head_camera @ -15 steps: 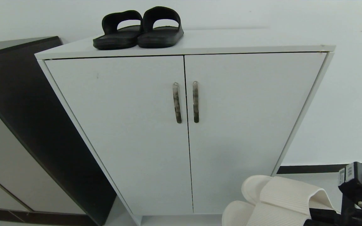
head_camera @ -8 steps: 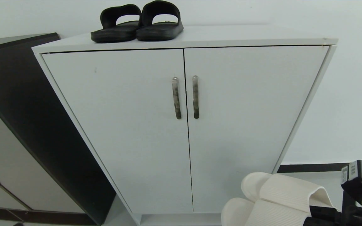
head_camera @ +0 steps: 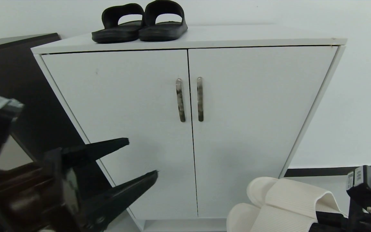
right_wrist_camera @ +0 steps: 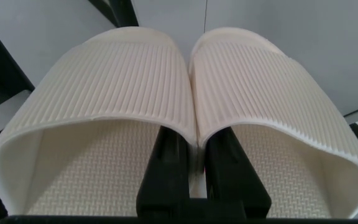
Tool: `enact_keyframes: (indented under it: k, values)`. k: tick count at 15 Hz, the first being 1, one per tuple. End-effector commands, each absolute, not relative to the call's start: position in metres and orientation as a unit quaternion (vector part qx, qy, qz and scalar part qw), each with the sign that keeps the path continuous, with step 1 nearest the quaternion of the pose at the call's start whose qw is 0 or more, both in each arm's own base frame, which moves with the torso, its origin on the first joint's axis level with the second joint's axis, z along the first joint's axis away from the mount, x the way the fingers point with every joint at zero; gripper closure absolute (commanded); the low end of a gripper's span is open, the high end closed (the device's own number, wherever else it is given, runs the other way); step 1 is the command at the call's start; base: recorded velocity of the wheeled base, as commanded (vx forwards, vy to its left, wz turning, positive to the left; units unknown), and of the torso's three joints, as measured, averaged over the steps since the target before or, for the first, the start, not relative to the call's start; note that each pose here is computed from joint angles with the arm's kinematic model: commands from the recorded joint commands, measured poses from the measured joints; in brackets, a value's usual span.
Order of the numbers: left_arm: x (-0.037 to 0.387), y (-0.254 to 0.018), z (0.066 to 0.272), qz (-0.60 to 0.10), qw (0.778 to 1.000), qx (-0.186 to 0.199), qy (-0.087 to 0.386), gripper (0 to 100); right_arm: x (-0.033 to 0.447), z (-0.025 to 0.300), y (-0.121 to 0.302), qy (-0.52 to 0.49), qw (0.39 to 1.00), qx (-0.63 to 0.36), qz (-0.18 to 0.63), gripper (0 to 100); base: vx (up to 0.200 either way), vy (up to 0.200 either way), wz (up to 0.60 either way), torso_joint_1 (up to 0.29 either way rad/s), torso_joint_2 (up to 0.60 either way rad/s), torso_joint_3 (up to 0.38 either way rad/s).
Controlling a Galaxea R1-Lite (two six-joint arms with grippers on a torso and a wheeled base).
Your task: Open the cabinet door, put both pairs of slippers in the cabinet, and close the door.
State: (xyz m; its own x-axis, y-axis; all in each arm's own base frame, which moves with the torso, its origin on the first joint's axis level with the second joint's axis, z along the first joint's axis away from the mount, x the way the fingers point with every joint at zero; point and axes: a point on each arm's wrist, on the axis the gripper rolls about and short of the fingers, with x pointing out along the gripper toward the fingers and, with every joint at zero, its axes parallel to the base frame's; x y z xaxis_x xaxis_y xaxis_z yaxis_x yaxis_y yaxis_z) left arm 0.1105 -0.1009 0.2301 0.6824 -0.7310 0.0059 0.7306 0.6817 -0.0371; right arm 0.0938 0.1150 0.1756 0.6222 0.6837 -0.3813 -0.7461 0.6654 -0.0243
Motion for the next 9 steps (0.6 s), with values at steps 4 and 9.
enact_keyframes:
  k: [4,9]
  values:
    - [0.159,-0.166,0.237,-0.457,0.888,-0.025,0.037,0,0.094,0.174,0.116,0.175,0.895,-0.093,0.4,100,0.0,0.0,0.0,0.0,0.0,0.0]
    - [0.189,-0.188,0.254,-0.533,0.841,-0.078,0.049,0,0.094,0.173,0.115,0.177,0.895,-0.093,0.399,100,0.0,0.0,0.0,0.0,0.0,0.0]
